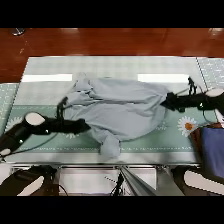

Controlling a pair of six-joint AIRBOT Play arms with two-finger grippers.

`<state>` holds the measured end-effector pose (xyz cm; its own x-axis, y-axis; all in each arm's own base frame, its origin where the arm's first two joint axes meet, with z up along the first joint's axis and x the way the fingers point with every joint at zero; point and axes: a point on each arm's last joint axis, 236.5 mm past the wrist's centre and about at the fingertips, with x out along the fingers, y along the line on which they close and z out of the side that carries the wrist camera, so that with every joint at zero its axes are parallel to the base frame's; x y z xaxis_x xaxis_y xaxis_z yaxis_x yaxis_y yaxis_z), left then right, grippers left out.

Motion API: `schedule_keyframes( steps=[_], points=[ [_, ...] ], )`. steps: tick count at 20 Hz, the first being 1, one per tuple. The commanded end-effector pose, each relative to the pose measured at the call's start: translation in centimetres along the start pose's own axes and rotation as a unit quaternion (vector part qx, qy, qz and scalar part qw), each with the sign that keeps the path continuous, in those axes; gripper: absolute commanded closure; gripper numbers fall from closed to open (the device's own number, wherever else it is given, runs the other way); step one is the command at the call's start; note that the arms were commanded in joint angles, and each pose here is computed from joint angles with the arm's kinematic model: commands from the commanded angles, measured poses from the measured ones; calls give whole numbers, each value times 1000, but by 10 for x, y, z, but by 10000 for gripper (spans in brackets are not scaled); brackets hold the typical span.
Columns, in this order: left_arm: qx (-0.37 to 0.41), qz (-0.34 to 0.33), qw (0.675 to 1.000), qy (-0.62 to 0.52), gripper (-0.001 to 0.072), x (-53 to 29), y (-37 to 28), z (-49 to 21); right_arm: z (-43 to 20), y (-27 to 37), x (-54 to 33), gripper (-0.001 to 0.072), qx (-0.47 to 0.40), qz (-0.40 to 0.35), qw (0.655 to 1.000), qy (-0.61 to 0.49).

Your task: Fold the shirts.

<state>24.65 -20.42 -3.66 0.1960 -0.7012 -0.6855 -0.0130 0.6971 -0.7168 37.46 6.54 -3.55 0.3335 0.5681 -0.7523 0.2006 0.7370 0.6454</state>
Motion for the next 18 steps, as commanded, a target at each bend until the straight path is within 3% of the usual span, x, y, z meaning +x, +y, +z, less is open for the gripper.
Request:
schedule_keyframes(
  steps=[1,3,5,7,11,14,18],
  points=[
    [88,-43,988,-120,687,-74,-71,91,50,105,-70,691,-125,51,989,-54],
    [170,-65,949,-257,687,-170,-148,157,87,185,-153,691,-211,64,962,-162],
    [251,-76,888,-378,687,-278,-224,180,91,253,-239,691,-274,80,923,-258],
    [321,-48,827,-458,688,-360,-272,170,65,298,-308,691,-333,83,880,-328],
    [406,49,721,-560,688,-461,-318,111,-22,327,-392,691,-405,47,817,-407],
    [428,104,676,-591,688,-489,-322,63,-83,326,-430,690,-434,15,783,-446],
    [442,149,655,-595,688,-500,-317,9,-142,322,-451,691,-447,2,763,-467]
  ],
)
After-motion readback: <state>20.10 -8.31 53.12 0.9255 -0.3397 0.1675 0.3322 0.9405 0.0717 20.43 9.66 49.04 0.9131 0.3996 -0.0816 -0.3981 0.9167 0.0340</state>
